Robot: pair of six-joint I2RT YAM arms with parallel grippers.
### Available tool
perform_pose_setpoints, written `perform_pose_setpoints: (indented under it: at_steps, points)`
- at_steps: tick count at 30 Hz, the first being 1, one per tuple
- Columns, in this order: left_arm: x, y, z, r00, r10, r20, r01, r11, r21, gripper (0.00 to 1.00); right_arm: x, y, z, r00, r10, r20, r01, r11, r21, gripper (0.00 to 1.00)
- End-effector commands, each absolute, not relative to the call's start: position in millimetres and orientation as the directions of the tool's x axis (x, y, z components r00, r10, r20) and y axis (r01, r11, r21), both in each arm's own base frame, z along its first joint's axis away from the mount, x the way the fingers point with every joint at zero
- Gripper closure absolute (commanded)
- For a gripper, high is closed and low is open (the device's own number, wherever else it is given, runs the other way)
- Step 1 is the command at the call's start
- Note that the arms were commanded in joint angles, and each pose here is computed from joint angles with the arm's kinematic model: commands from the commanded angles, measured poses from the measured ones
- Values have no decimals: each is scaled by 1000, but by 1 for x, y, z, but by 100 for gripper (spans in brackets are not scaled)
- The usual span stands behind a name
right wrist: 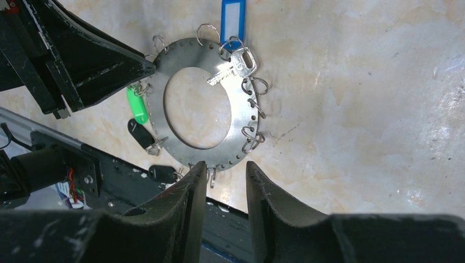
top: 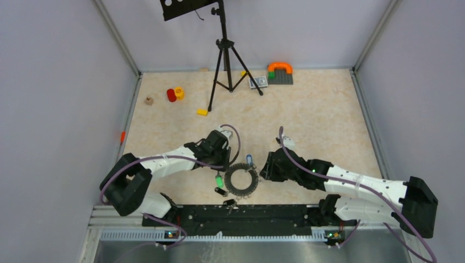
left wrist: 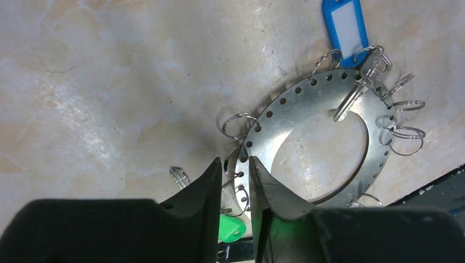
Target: Remove the keys from the keyring
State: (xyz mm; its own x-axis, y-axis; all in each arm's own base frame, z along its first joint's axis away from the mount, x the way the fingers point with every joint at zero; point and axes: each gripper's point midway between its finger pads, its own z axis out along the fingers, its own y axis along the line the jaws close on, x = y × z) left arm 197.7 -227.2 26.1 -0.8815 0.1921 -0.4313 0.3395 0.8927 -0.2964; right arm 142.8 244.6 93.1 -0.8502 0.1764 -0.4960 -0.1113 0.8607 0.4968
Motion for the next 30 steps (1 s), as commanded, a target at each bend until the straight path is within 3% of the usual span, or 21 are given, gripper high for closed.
perform_pose_setpoints:
  at_steps: [1, 9, 15, 20, 24, 30]
  points:
    - [197, -240, 36, -872, 176, -456, 368, 851, -375, 78, 145, 250, 104, -839, 190, -510, -132, 838, 529, 68]
    - [195, -240, 35, -879, 175, -444, 366, 844, -392, 100, 146, 251, 106, -837, 191, -512, -136, 835, 533, 68]
    - [197, -240, 39, -877, 173, -448, 366, 845, -391, 100, 146, 249, 106, -835, 192, -516, -134, 837, 530, 68]
    - [207, -246, 71, -835, 180, -520, 419, 821, -387, 100, 148, 252, 115, -821, 188, -539, -170, 821, 545, 69]
    - [211, -252, 102, -780, 201, -593, 495, 778, -387, 100, 149, 268, 135, -778, 141, -613, -315, 757, 573, 68]
    - [213, -252, 123, -749, 234, -620, 537, 762, -361, 100, 156, 294, 166, -658, 113, -744, -526, 638, 562, 56]
